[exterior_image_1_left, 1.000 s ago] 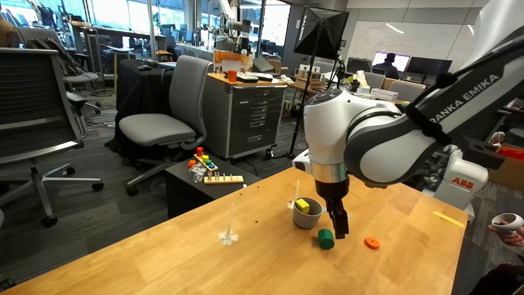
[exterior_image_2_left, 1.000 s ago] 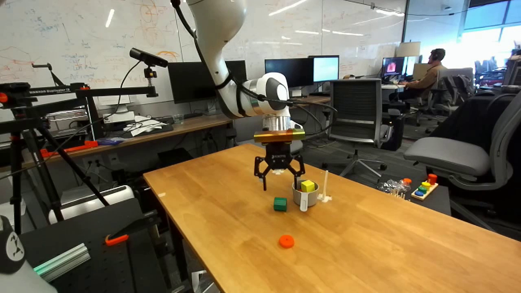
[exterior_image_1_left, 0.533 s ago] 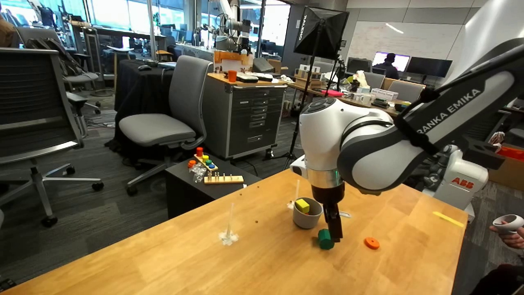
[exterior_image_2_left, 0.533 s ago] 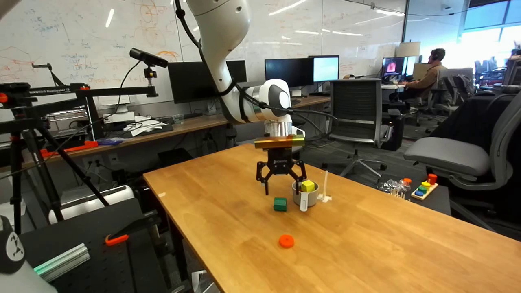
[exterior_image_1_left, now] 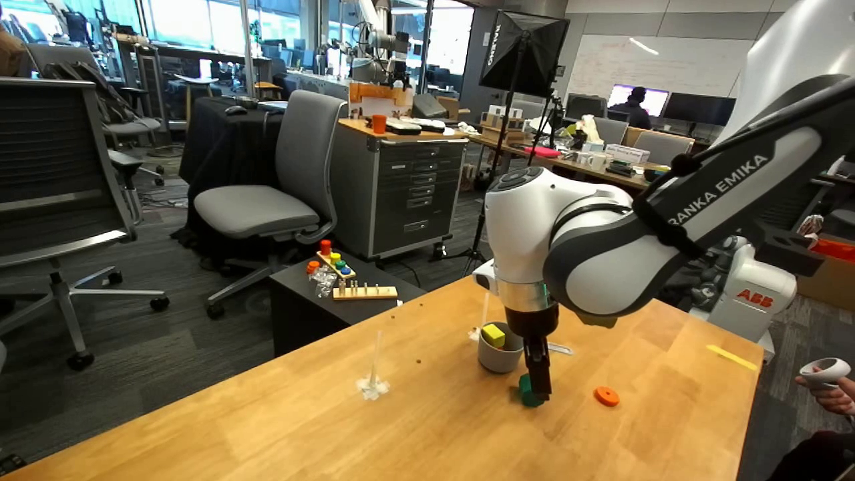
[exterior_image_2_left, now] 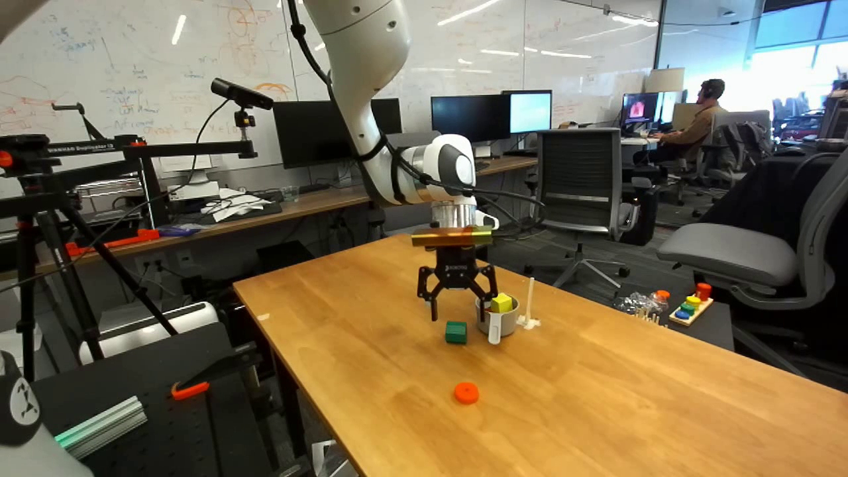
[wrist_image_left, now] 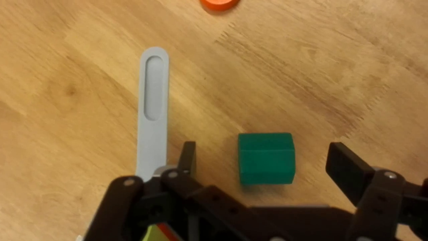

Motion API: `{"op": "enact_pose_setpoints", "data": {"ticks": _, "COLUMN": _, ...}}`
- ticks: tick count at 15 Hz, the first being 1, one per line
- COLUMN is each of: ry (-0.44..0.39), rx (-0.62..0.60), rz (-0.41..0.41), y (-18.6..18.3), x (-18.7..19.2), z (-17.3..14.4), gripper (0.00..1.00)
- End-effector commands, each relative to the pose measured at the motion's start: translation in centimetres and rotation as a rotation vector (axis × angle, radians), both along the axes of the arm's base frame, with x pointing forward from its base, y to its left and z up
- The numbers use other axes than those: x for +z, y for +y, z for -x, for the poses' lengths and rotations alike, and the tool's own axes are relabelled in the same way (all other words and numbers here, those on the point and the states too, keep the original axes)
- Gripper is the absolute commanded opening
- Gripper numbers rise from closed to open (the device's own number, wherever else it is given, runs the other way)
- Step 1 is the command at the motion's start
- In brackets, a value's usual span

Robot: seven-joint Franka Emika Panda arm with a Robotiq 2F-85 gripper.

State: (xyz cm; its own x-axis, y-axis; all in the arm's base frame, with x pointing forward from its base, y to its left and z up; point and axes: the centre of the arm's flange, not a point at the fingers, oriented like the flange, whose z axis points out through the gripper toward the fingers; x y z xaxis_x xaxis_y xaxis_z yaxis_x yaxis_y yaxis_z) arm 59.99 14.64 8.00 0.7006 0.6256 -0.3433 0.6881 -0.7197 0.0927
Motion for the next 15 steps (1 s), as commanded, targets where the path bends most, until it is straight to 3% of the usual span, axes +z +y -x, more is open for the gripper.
{"op": "enact_pose_setpoints", "data": {"ticks": 1, "ry": -0.004, "rx": -0.048, "rz": -0.007, "y": 0.6, "x": -0.9, "z": -0.7, "gripper": 1.00}}
{"op": "enact_pose_setpoints", "data": {"ticks": 4, "ry": 0.004, "rx": -0.074, "rz": -0.013, "y": 0.7, "x": -1.6, "z": -0.6, "gripper": 1.00}}
{"op": "enact_pose_setpoints", "data": {"ticks": 6, "ry": -0.007, "rx": -0.088, "rz": -0.020, "y": 0.6, "x": -2.0, "z": -0.6, "gripper": 0.73}}
{"op": "enact_pose_setpoints", "data": {"ticks": 10, "ry": -0.015, "rx": -0.119, "rz": -0.021, "y": 0.5, "x": -2.2, "z": -0.7, "gripper": 0.40}}
{"op": "enact_pose_setpoints", "data": {"ticks": 13, "ry": -0.019, "rx": -0.136, "rz": -0.025, "y": 0.5, "x": -2.1, "z": -0.8, "gripper": 0.18}}
{"op": "enact_pose_setpoints", "data": {"ticks": 15, "ry": -0.027, "rx": -0.143, "rz": -0.031, "y": 0.6, "x": -1.7, "z": -0.9, "gripper": 0.18}}
